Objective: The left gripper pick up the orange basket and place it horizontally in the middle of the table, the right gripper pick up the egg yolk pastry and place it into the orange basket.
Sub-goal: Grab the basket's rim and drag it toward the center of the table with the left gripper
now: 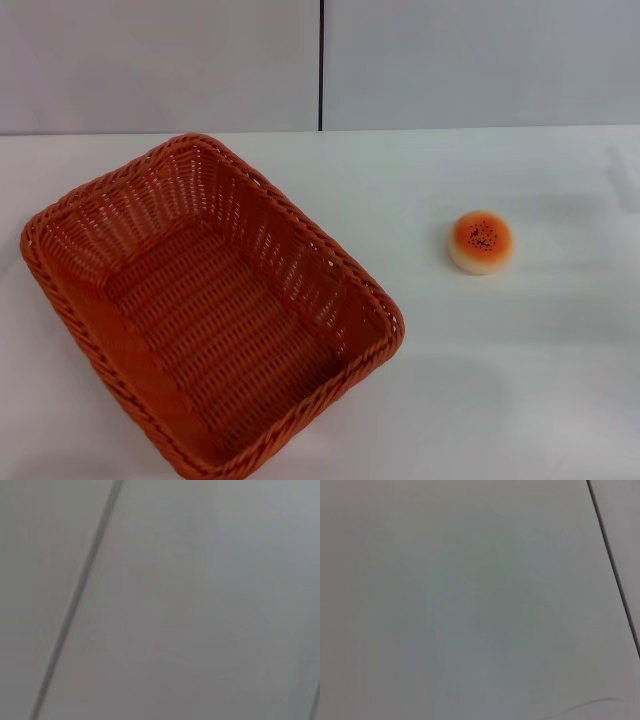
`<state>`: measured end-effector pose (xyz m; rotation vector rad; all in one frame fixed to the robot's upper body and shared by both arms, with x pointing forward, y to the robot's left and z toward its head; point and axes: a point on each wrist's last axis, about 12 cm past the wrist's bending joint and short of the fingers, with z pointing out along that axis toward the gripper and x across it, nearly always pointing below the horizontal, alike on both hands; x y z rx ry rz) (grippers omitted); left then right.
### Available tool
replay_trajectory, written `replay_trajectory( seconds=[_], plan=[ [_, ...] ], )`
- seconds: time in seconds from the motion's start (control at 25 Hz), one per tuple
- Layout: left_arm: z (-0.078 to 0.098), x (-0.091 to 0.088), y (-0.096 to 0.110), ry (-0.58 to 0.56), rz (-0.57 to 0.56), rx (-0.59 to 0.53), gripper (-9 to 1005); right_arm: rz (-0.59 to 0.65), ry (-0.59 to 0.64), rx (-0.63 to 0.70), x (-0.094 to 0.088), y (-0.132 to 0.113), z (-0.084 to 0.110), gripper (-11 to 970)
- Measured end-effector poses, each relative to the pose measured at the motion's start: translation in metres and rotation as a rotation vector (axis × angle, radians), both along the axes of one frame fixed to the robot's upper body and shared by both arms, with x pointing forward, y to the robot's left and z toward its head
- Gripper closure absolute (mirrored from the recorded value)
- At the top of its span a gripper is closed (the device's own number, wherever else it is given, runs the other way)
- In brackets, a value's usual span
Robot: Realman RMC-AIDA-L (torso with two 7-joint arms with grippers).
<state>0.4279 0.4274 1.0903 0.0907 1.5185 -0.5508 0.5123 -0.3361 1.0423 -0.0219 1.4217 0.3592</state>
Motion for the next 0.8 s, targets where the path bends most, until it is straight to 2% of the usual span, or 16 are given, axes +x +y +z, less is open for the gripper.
replay_trajectory(
  seconds=[0.24,0.52,0.64,0.8],
  plan=[
    [0.042,0.05,-0.016,0.145,-0.197,0.195,161,-0.005,0.013,-0.006,0.0,0.003,-0.003,351],
    [0.095,0.091,-0.039,0.266,-0.337,0.447,163,-0.036,0.006,0.004,0.003,-0.001,-0.001,351],
    [0.109,0.105,-0.058,0.348,-0.374,0.587,164,-0.048,0.009,0.014,0.003,-0.001,-0.002,350],
    [0.113,0.119,-0.087,0.439,-0.416,0.73,165,-0.061,0.009,0.031,0.005,0.0,-0.002,350]
  ],
)
